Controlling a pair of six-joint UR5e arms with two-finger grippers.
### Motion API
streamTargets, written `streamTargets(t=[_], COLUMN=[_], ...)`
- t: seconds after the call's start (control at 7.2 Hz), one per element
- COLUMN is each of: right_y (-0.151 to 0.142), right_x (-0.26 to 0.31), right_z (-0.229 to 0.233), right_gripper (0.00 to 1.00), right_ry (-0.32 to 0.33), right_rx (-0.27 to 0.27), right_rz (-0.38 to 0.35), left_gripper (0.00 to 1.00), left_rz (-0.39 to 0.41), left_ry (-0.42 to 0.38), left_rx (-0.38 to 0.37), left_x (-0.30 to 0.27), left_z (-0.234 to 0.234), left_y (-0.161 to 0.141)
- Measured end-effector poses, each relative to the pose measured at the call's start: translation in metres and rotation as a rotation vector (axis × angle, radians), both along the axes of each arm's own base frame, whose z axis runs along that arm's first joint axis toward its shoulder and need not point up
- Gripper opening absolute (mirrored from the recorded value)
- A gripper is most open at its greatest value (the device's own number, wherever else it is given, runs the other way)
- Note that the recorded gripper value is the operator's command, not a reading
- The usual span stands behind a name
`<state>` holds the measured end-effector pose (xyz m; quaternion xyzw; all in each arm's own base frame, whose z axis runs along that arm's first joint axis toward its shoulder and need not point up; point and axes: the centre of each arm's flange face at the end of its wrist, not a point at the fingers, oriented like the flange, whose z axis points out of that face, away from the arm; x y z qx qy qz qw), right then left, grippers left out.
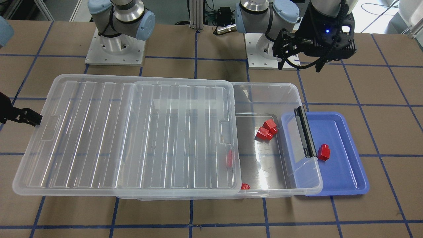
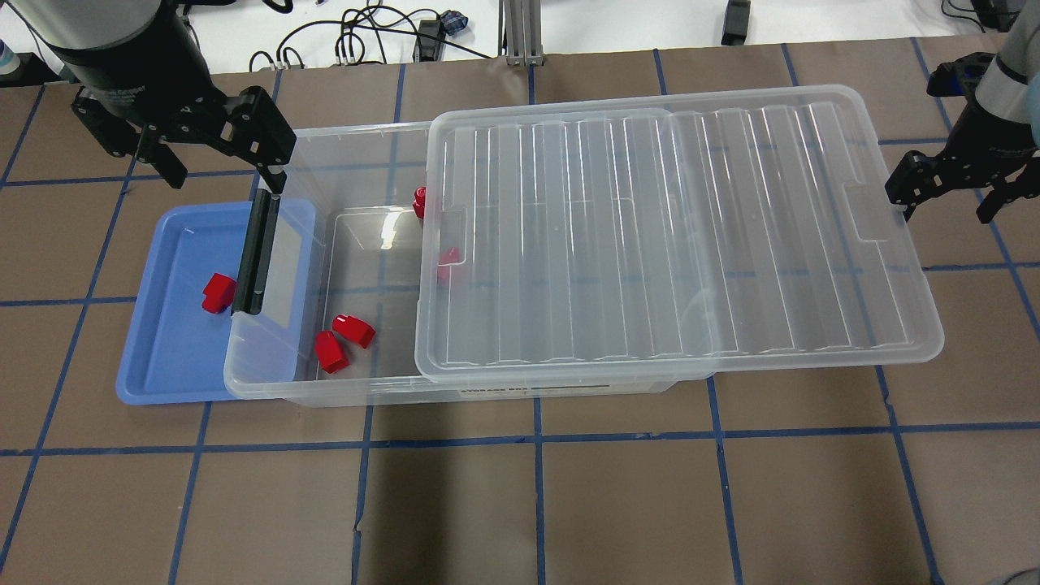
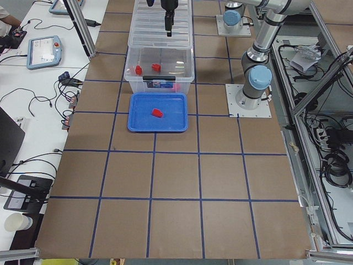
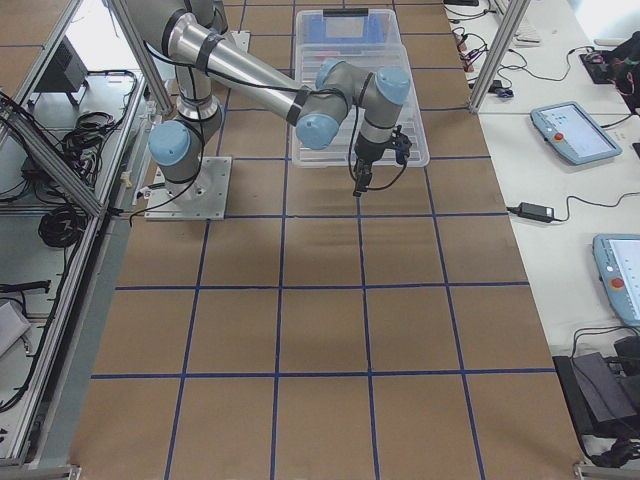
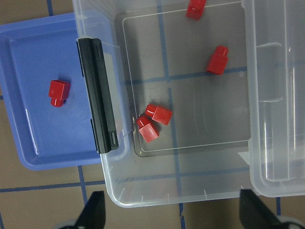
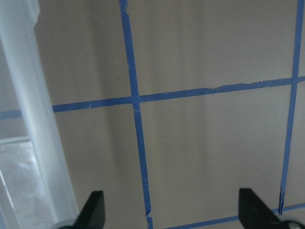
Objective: Place red block in blue tray from box
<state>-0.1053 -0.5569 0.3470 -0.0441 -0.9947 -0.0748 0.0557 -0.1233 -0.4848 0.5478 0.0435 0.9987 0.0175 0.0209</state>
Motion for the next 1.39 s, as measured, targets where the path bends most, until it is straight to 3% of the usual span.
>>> streamTargets(t=[0.56,1.39], right_y=[-0.005,-0.007], right_x=[0.046,0.15], right_z=[0.0,-0.003], right_gripper=[1.0,1.0], right_ry=[0.0,0.031], right_rx=[-0.004,-0.031], right_rz=[-0.004,-0.1], left_gripper=[1.0,1.0], left_rz=[-0.001,0.002], left_ry=[-0.004,0.009], left_rx=[-0.003,-0.007], left_x=[0.002,0.002], left_z=[0.003,-0.001], left_y=[-0.001,-0.006])
